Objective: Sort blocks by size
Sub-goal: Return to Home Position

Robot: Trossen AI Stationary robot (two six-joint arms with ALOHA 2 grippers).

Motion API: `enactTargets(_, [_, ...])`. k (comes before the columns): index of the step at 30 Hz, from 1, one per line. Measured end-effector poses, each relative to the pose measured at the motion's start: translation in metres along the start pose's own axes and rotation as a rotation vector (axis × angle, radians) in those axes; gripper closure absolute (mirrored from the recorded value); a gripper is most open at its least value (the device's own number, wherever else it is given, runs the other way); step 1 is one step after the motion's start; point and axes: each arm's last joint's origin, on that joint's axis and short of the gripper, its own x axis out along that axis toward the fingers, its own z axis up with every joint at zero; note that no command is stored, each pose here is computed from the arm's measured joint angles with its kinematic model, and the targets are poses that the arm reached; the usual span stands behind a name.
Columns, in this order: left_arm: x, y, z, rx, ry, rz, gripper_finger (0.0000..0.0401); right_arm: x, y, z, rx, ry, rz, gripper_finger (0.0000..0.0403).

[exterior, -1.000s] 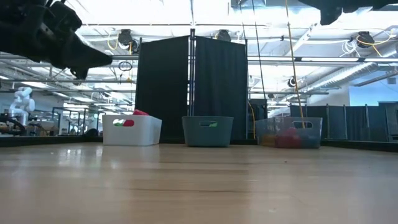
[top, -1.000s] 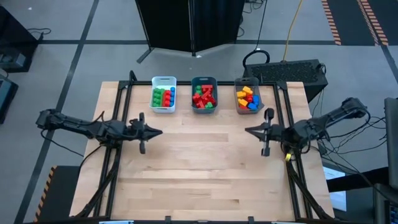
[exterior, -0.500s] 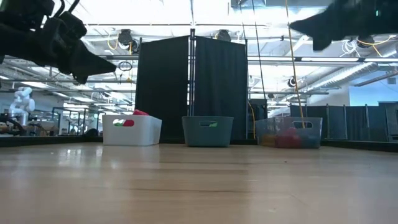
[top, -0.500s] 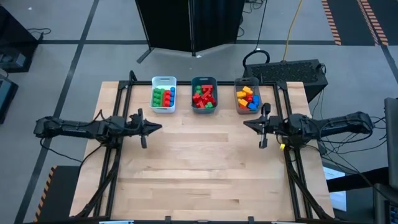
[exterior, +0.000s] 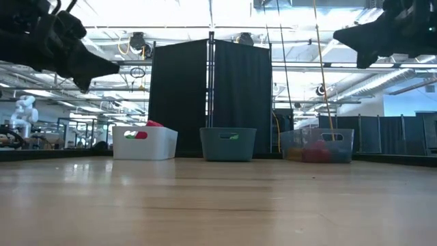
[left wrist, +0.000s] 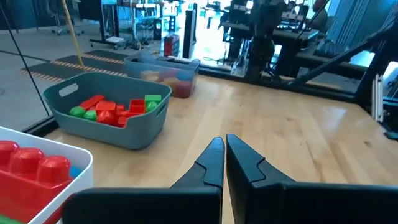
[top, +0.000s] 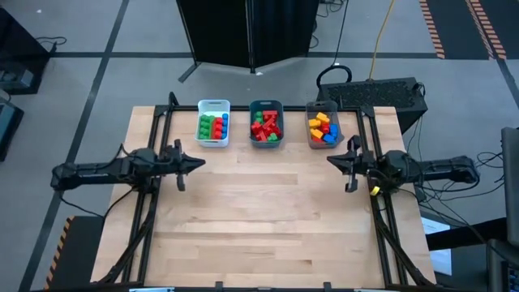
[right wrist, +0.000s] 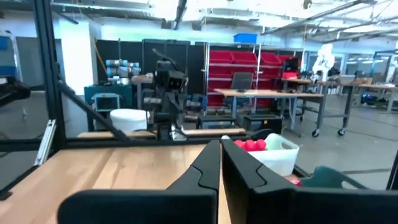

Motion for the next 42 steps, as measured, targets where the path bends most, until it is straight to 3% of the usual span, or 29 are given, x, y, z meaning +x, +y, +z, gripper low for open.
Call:
enactTargets(10, [-0.016, 0.002, -0.004, -0.026, -0.016, -0.002, 0.0401, -0.009, -0.001, -0.004, 0.043, 0.045, 0.02, 0.0403])
enactTargets(15, [-0.013, 0.003, -0.013, -0.024, 0.019, 0.004, 0.0401, -0.009, -0.001, -0.007, 0.049, 0.016, 0.021, 0.0403])
enactTargets(21, [-0.012, 0.002, -0.013, -0.028, -0.008, -0.011, 0.0401, -0.009, 0.0, -0.031, 0.064, 0.049, 0.024, 0.0403])
enactTargets(31, [-0.011, 0.004, -0.013, 0.024, -0.017, 0.028, 0.0401, -0.015, -0.002, -0.03, 0.039, 0.043, 0.024, 0.0403])
enactTargets(42, [-0.011, 0.0, -0.012, 0.045, -0.031, -0.09, 0.0401, -0.016, -0.002, -0.031, 0.035, 0.066, 0.025, 0.0403])
